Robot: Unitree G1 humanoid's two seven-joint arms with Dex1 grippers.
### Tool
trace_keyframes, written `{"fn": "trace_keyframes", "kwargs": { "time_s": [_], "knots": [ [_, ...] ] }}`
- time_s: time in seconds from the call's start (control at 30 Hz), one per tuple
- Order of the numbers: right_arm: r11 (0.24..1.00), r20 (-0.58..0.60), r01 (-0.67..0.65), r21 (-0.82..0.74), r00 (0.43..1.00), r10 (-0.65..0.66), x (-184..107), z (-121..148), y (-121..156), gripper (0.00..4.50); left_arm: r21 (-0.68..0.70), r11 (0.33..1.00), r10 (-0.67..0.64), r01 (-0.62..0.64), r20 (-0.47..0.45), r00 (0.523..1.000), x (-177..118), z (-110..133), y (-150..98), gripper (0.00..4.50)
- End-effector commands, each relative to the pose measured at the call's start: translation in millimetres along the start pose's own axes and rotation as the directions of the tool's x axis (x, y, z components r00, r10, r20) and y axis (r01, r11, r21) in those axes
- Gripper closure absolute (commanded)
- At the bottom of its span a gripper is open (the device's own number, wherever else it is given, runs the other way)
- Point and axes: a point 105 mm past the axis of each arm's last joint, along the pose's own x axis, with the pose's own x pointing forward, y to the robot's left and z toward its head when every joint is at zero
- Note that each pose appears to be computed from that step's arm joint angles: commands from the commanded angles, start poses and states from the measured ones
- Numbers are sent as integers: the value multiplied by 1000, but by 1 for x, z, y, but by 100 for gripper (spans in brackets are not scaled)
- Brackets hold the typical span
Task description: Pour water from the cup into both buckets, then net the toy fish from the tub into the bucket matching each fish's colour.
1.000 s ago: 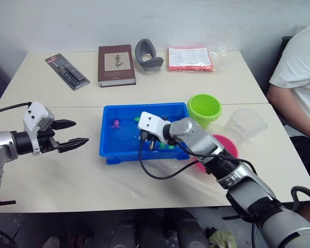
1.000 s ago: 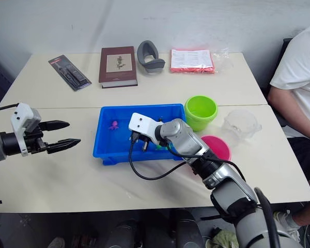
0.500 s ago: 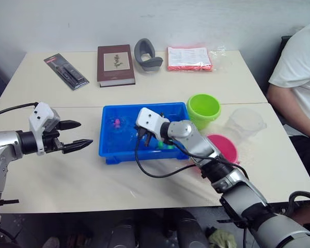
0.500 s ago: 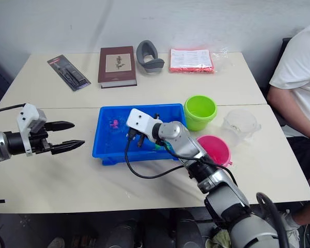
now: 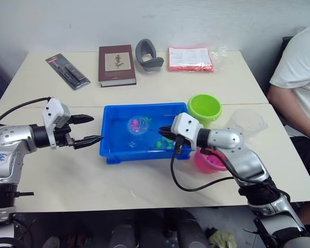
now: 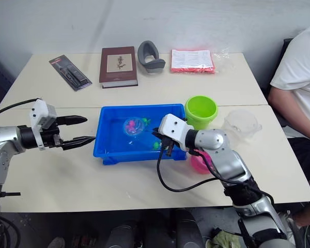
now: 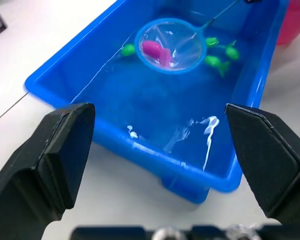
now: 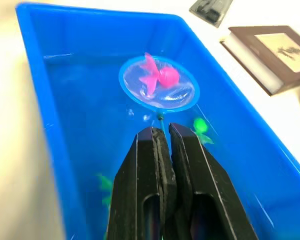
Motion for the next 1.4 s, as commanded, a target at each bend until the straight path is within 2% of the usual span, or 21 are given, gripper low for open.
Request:
{"fn": "trace_keyframes", "kwargs": {
  "time_s": [0.03, 0.13, 0.23, 0.43, 0.53, 0.67, 0.83, 1.03, 1.13, 1.27, 1.33, 1.4],
  "knots": [
    [999, 71, 38, 2, 997, -38, -21, 15, -3, 450, 52, 998, -31, 29, 40, 999, 6, 13, 1, 4],
    [994, 72, 85, 72, 993, -90, -35, 9, -6, 450, 80, 994, -78, 72, 76, 994, 22, 20, -1, 4],
    [992, 66, 115, 57, 991, -119, -51, 9, -8, 450, 118, 985, -135, 123, 102, 986, 35, 29, -7, 4],
    [978, 128, 199, 54, 971, -205, -96, 23, -5, 450, 145, 968, -228, 206, 155, 961, 56, 43, -20, 4],
    [961, 92, 272, 45, 957, -275, -122, 17, 1, 450, 147, 955, -280, 258, 153, 948, 67, 42, -25, 4],
    [914, 42, 405, -36, 914, -403, -160, 14, 2, 450, 159, 946, -310, 284, 174, 935, 80, 45, -25, 4],
    [824, -76, 549, -139, 824, -562, -213, -2, 3, 450, 161, 927, -366, 339, 190, 911, 93, 44, -32, 4],
    [791, -136, 512, -336, 804, -579, -243, -14, 19, 450, 160, 916, -397, 369, 210, 894, 103, 45, -35, 4],
    [776, -165, 430, -461, 818, -552, -251, -28, 31, 450, 170, 904, -423, 393, 217, 880, 109, 45, -40, 4],
    [692, -154, 415, -590, 784, -601, -263, -38, 35, 450, 175, 897, -439, 407, 223, 870, 113, 46, -44, 4],
    [679, -157, 359, -641, 804, -573, -260, -41, 41, 450, 175, 895, -441, 409, 228, 868, 114, 46, -45, 4],
    [544, -149, 236, -805, 807, -571, -259, -40, 46, 450, 173, 894, -444, 413, 228, 866, 114, 45, -47, 4]
  ]
}}
